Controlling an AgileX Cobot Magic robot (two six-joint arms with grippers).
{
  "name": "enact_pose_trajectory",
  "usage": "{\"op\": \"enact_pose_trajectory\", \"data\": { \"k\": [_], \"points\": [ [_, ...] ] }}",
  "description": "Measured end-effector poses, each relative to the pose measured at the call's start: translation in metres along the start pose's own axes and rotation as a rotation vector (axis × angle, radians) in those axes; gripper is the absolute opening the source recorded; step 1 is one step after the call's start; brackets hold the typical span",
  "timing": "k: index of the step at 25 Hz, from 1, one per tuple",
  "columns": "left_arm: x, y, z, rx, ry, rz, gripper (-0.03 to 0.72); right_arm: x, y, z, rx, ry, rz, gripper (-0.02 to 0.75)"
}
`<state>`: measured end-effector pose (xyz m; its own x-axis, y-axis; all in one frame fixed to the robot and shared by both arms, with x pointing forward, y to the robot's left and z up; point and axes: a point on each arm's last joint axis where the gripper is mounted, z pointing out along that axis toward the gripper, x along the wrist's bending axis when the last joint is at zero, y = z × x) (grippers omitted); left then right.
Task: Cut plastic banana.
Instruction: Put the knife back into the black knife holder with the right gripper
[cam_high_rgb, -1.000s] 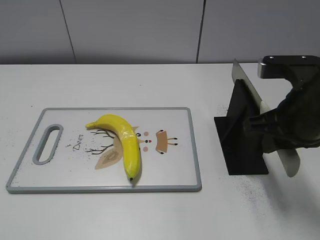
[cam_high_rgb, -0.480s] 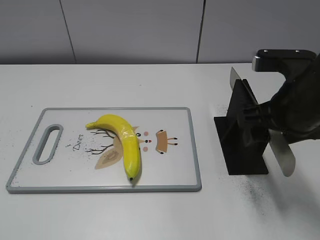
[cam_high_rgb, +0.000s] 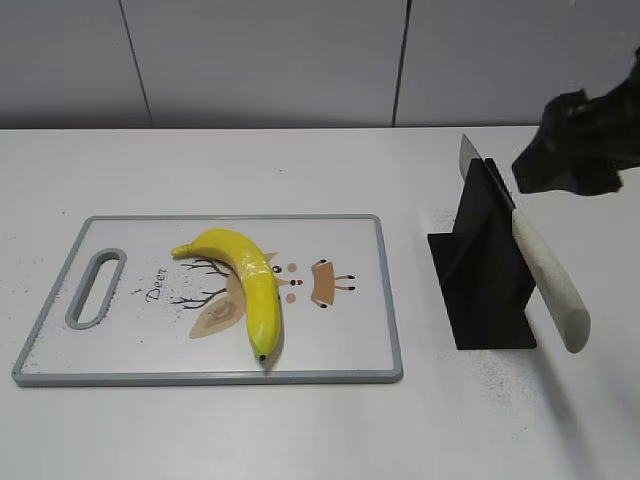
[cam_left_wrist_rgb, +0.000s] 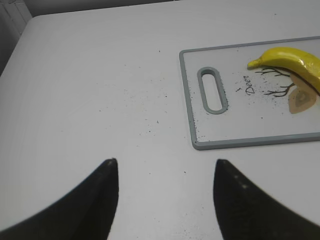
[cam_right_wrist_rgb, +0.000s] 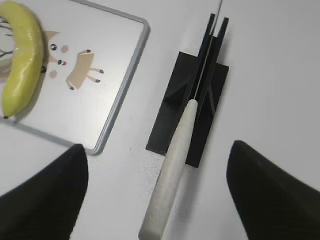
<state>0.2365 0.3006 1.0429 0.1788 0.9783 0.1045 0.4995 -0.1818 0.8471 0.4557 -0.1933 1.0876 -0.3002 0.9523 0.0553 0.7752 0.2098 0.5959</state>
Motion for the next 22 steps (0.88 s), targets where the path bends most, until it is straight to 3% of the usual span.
{"op": "enact_pose_trajectory", "data": {
  "k": [5,13,22],
  "points": [
    [0.000,0.000,0.000,0.000,0.000,-0.001,0.562,-0.004,-0.035,-0.042,-0.036,0.050,-0.155,0.647],
    [0.000,0.000,0.000,0.000,0.000,-0.001,0.562,-0.019,-0.122,-0.067,-0.035,0.058,-0.211,0.601],
    [0.000,0.000,0.000,0.000,0.000,-0.001,0.562,-0.031,-0.184,-0.101,-0.241,0.069,-0.213,0.592]
  ]
}}
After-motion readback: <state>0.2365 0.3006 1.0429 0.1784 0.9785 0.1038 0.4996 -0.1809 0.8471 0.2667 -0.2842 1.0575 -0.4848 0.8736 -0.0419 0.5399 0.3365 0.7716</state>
